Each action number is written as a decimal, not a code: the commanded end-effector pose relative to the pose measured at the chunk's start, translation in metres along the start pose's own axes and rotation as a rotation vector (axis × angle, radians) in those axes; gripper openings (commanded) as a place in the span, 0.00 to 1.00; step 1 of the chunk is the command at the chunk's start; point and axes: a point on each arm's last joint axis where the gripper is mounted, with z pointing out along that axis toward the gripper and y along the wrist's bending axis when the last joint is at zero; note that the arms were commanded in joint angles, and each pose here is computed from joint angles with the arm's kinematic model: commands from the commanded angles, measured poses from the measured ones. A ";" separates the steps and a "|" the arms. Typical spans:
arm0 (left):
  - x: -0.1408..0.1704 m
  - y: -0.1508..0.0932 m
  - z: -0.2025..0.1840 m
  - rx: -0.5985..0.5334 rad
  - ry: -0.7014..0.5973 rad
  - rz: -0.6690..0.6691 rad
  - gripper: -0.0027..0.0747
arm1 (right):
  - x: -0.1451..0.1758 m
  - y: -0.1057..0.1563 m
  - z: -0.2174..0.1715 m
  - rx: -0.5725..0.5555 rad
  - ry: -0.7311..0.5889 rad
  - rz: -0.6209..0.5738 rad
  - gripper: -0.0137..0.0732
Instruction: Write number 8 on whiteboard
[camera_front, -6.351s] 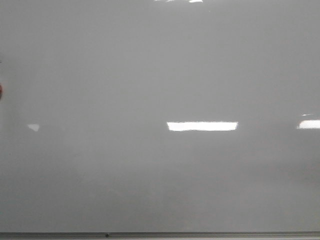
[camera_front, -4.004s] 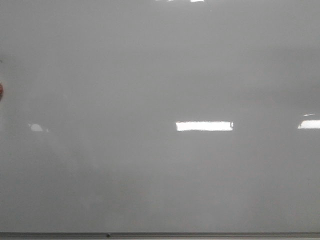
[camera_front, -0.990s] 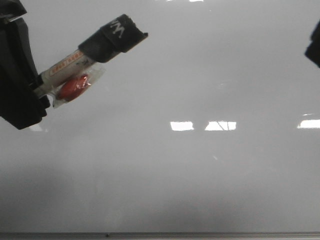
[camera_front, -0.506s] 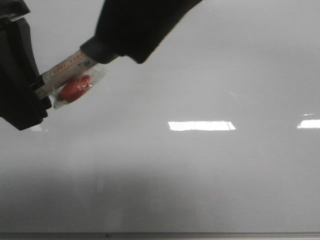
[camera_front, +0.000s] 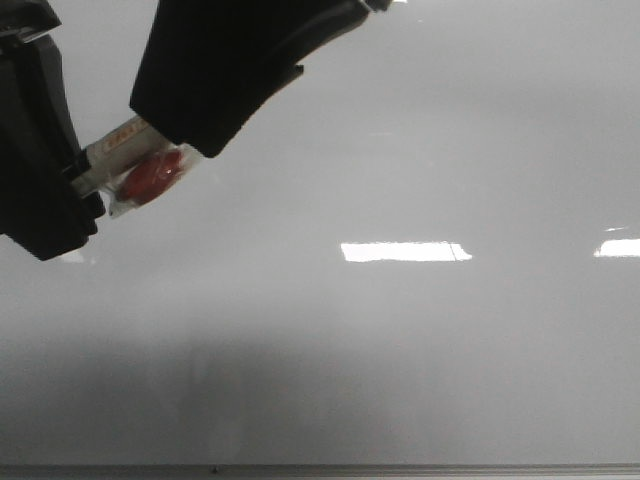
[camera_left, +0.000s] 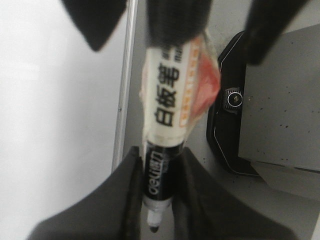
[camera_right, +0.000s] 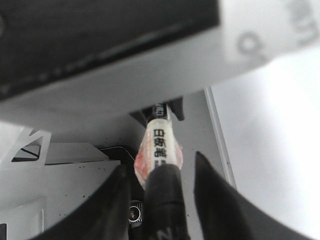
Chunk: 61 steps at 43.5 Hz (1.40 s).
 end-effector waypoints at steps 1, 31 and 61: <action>-0.012 0.001 -0.012 -0.042 -0.090 -0.007 0.01 | -0.014 0.002 -0.016 0.040 -0.084 -0.033 0.45; -0.013 0.000 -0.040 -0.212 -0.199 -0.108 0.88 | -0.007 -0.008 -0.020 0.061 -0.049 -0.018 0.08; 0.090 -0.104 -0.059 -0.524 -0.617 -0.546 0.01 | 0.026 -0.070 -0.017 0.391 -0.238 0.250 0.09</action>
